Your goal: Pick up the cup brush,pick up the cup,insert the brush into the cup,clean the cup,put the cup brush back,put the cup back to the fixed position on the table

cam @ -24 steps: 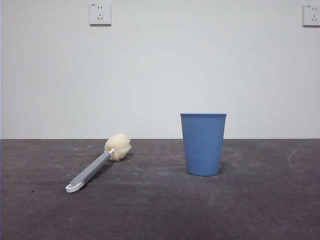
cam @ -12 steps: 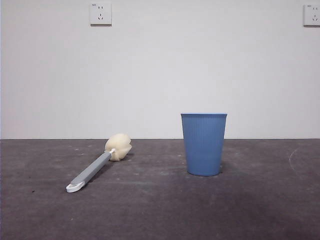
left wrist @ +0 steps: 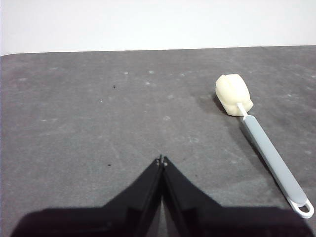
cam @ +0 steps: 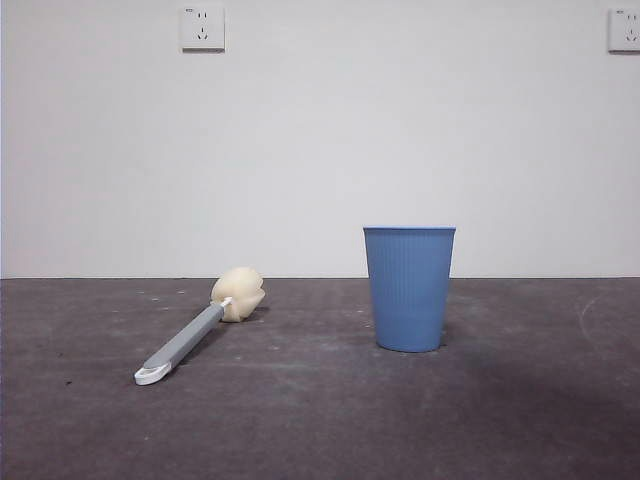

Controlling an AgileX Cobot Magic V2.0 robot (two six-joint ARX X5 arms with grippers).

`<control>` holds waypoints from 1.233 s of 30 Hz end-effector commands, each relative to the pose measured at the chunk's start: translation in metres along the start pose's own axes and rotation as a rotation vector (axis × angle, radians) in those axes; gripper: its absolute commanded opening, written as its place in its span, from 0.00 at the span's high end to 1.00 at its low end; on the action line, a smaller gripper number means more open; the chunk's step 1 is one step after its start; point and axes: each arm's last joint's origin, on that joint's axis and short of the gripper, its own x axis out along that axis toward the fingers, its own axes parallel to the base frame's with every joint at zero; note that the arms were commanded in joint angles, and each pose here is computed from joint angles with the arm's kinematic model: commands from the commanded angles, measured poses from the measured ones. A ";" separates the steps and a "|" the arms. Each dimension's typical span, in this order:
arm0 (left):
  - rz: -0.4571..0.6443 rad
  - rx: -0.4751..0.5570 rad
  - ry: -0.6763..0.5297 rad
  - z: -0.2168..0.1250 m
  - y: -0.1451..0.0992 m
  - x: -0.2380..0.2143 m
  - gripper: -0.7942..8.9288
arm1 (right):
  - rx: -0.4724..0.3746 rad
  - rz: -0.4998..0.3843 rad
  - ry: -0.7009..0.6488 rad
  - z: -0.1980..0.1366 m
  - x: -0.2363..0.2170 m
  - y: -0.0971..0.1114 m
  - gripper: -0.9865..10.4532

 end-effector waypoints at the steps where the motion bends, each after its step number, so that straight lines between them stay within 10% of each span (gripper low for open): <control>1: -0.002 -0.007 0.010 -0.004 0.000 0.001 0.92 | 0.022 -0.006 0.023 -0.011 0.003 -0.001 0.91; 37: -0.003 -0.007 0.009 -0.004 0.000 0.001 0.92 | 0.020 -0.001 0.101 -0.030 0.007 -0.001 0.91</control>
